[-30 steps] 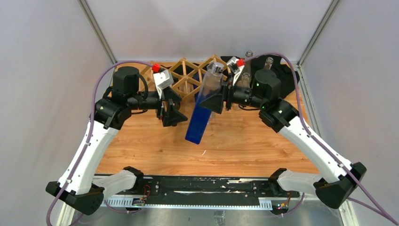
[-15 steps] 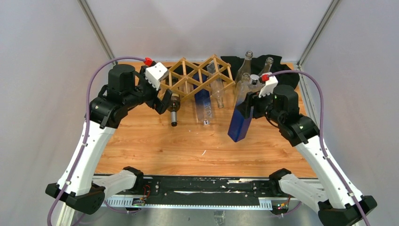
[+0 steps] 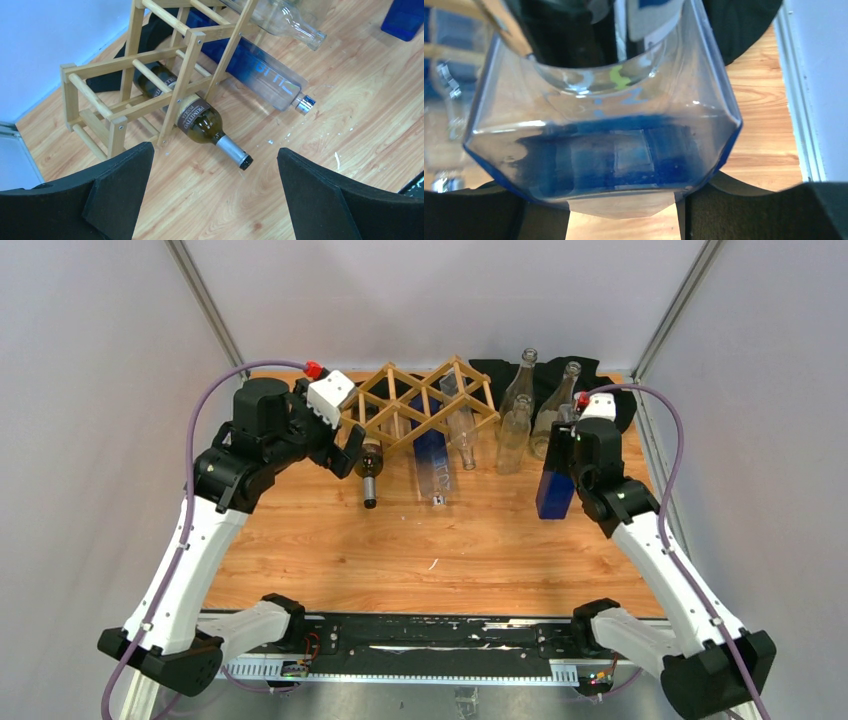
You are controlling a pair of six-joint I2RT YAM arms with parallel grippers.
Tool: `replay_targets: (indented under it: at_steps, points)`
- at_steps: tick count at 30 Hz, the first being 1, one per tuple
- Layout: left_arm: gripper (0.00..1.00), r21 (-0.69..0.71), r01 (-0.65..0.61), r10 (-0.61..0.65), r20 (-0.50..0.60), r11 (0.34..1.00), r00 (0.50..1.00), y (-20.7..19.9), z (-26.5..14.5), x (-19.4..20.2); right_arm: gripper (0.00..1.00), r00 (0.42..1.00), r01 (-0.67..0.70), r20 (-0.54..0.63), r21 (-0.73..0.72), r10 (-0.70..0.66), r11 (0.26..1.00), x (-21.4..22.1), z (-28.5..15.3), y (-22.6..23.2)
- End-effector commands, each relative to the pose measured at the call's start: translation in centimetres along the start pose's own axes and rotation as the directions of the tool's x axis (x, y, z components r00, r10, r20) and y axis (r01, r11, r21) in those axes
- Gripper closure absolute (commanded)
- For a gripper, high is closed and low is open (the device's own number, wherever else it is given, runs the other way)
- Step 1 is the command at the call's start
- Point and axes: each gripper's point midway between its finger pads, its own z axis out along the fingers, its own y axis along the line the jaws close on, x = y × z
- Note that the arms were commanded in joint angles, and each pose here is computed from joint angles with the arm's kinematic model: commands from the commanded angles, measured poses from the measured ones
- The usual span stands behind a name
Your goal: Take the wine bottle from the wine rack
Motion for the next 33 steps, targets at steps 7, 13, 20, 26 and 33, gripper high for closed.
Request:
replay_targets:
  at_steps: [7,13,20,26,33]
  points:
    - [0.00,-0.014,-0.011,0.011,0.058,1.000,0.998,0.1,-1.0,-1.1,1.00,0.925,-0.188,0.347,0.071,0.152,0.980,-8.8,4.9,-2.6]
    - [0.00,0.010,0.001,-0.001,0.057,1.000,0.998,-0.3,-0.8,-1.0,1.00,0.926,-0.158,0.355,0.061,0.127,0.986,-8.6,7.7,-2.1]
    - [0.00,0.012,-0.003,0.002,0.075,1.000,0.997,-0.4,-1.2,-1.5,1.00,0.934,-0.128,0.342,0.049,0.103,0.991,-8.0,9.7,-1.5]
    - [0.00,0.021,-0.003,0.001,0.082,1.000,0.997,-0.6,-1.3,-1.7,1.00,0.940,-0.106,0.329,0.027,0.091,0.994,-6.8,10.9,-0.9]
    - [0.00,0.026,-0.009,0.006,0.093,1.000,0.996,-0.7,-1.6,-2.0,0.56,0.952,-0.114,0.292,0.046,0.096,0.992,-4.8,11.4,-1.2]
